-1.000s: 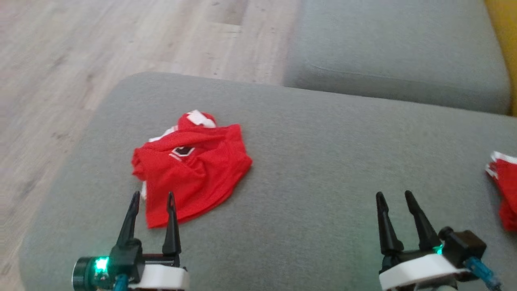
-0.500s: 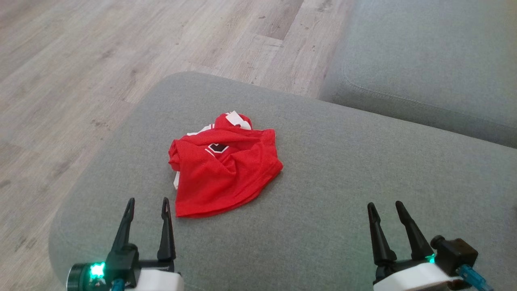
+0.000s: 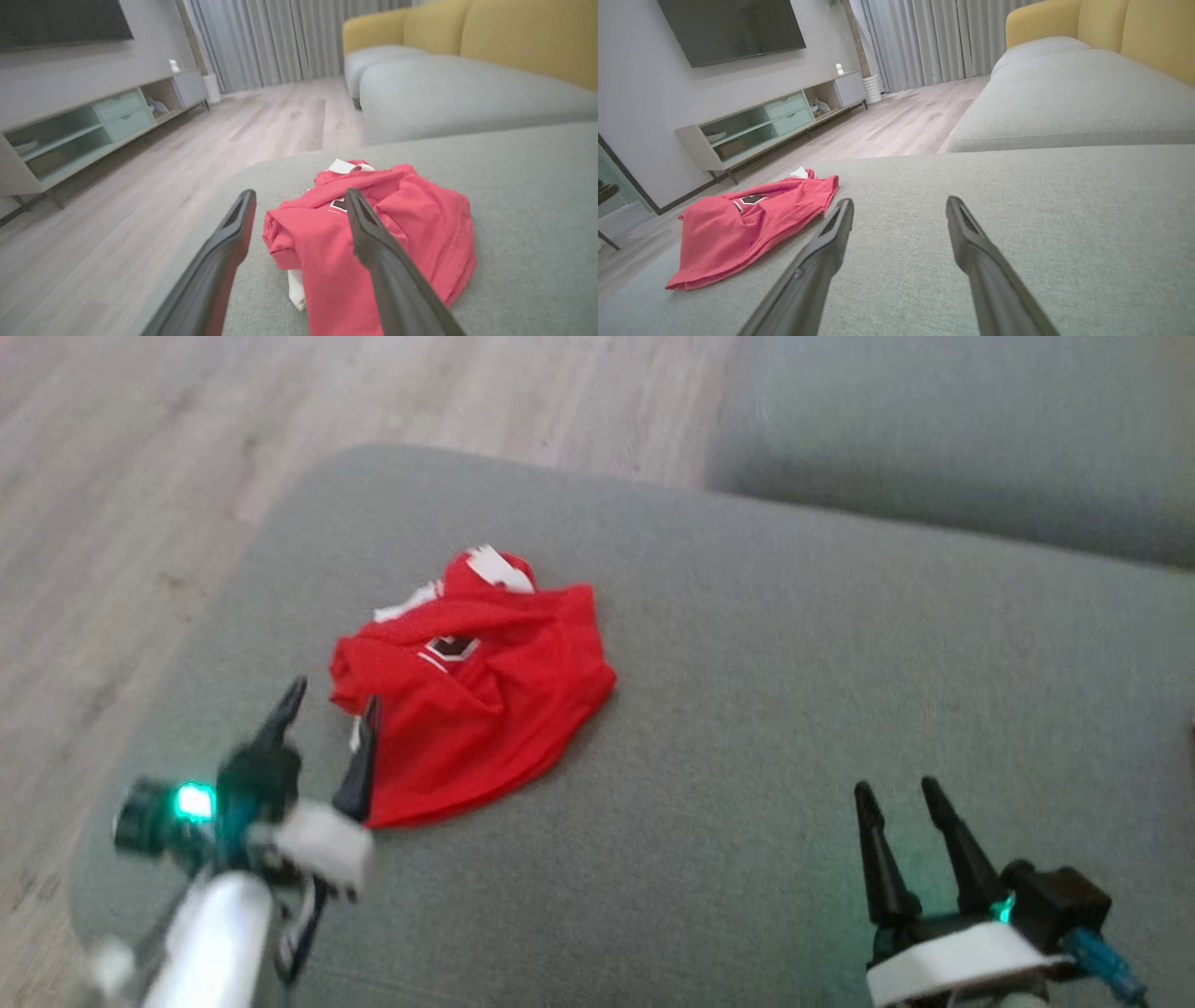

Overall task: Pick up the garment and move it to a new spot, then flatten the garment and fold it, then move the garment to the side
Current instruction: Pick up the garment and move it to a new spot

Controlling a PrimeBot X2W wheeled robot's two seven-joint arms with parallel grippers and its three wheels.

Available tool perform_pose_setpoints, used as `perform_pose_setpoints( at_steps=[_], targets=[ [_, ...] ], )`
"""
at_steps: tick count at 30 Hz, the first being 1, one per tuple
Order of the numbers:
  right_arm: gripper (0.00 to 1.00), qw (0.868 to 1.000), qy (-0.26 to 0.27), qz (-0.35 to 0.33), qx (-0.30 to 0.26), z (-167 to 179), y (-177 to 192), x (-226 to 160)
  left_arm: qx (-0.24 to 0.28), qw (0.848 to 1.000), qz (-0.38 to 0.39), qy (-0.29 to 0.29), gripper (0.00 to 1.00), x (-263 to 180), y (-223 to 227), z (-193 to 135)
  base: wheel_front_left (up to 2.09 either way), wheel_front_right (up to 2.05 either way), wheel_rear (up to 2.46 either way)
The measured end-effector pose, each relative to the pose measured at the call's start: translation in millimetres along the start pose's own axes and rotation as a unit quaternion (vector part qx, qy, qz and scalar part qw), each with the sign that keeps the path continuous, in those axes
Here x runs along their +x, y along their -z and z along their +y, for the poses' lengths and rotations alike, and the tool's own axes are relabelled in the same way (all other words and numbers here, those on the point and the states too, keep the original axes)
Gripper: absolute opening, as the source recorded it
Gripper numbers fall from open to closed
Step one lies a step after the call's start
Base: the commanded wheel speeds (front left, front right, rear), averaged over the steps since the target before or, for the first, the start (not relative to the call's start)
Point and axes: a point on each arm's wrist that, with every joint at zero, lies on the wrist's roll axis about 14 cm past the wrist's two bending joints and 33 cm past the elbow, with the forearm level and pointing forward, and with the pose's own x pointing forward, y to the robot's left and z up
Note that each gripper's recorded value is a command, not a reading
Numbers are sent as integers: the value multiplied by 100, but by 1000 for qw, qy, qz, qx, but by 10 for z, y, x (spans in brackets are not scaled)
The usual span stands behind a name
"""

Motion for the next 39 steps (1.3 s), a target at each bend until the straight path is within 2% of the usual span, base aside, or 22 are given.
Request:
perform_pose_setpoints(
  at_steps=[4, 6, 7, 9, 13, 16, 22, 23, 24, 28, 31, 32, 33, 36, 39],
  targets=[
    [100, 1000, 19, -2, 1, -174, 5, 106, 35, 992, 109, 46, 100, 409, 199, -65, 0, 0, 0],
    [100, 1000, 28, -6, 3, -260, -15, 157, 42, 980, 187, 59, 100, 478, 466, -95, 0, 0, 0],
    [100, 999, 40, -8, 6, -351, -14, 165, 46, 964, 254, 70, 100, 470, 735, -123, 0, 0, 0],
    [100, 999, 52, -6, 10, -433, 8, 158, 53, 947, 309, 76, 100, 431, 974, -128, 0, 0, 0],
    [100, 997, 73, 1, 15, -561, 70, 95, 59, 927, 360, 85, 100, 456, 1176, -171, 0, 0, 0],
    [100, 997, 81, 4, 16, -608, 95, 71, 62, 923, 371, 84, 100, 522, 1208, -185, 0, 0, 0],
    [100, 996, 88, -3, 15, -673, 50, 91, 28, 911, 400, 93, 100, 550, 1294, -284, 0, 0, 0],
    [100, 996, 89, -4, 15, -680, 41, 90, 23, 911, 400, 97, 42, 562, 1288, -314, 0, 0, 0],
    [100, 996, 90, -5, 15, -682, 39, 84, 21, 912, 398, 100, 0, 573, 1279, -340, 0, 0, 0],
    [100, 995, 94, -10, 12, -694, -2, 52, 7, 920, 374, 115, 0, 617, 1196, -464, 0, 0, 0],
    [100, 995, 97, -19, 10, -694, -70, 16, -32, 935, 325, 136, 0, 681, 985, -660, 0, 0, 0],
    [100, 995, 98, -24, 11, -693, -100, 3, -31, 942, 300, 150, 0, 709, 875, -755, 0, 0, 0],
    [100, 995, 98, -24, 11, -693, -100, 3, -31, 942, 300, 150, 0, 709, 875, -755, 0, 0, 0],
    [100, 994, 101, -34, 9, -687, -178, -52, -36, 958, 218, 183, 0, 800, 470, -965, 0, 0, 0],
    [100, 993, 106, -46, 8, -682, -253, -121, -42, 966, 149, 205, 0, 853, 90, -1111, 0, 0, 0]
  ],
)
